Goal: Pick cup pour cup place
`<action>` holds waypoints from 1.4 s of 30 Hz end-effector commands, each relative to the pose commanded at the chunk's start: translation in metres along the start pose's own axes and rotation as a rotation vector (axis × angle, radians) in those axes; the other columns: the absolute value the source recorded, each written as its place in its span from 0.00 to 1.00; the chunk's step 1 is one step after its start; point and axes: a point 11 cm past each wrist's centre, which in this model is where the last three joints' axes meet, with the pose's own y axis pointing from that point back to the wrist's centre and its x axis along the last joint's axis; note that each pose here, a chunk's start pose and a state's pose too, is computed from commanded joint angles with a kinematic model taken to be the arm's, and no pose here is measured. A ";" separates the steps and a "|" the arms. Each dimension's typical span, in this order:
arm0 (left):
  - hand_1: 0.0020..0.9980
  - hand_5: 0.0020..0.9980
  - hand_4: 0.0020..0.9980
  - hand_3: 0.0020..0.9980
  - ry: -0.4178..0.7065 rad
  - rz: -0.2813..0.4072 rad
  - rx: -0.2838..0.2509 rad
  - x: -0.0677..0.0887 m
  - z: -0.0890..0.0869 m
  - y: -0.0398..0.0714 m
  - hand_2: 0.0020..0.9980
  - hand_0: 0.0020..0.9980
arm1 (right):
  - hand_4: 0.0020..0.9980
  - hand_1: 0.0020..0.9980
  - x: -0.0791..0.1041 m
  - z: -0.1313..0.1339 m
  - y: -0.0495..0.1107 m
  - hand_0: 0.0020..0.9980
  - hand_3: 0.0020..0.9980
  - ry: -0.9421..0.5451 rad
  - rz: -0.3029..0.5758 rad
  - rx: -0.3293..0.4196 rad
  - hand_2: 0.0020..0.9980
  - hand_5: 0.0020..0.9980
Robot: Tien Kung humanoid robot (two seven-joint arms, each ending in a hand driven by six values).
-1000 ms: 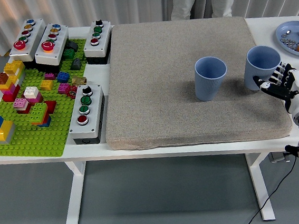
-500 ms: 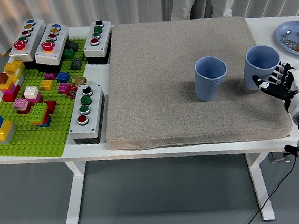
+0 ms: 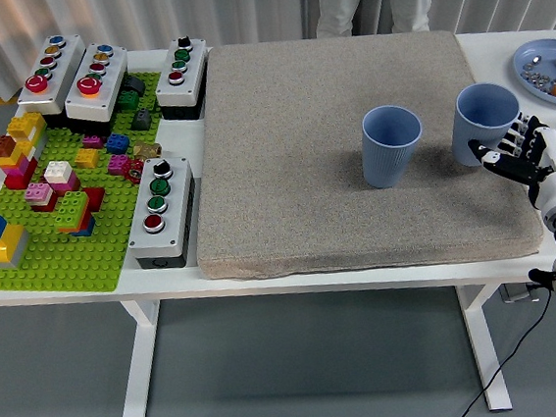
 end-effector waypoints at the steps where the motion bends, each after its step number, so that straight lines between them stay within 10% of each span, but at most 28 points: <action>1: 0.68 0.98 0.47 0.67 0.000 0.000 0.000 0.000 0.000 0.000 0.74 0.70 | 0.76 0.70 0.000 0.000 0.000 0.84 0.68 0.001 -0.001 0.001 0.62 0.20; 42: 0.68 0.98 0.47 0.67 0.001 0.000 0.000 0.000 0.000 0.000 0.74 0.70 | 0.77 0.70 -0.001 -0.002 0.000 0.84 0.69 0.011 -0.001 0.006 0.62 0.22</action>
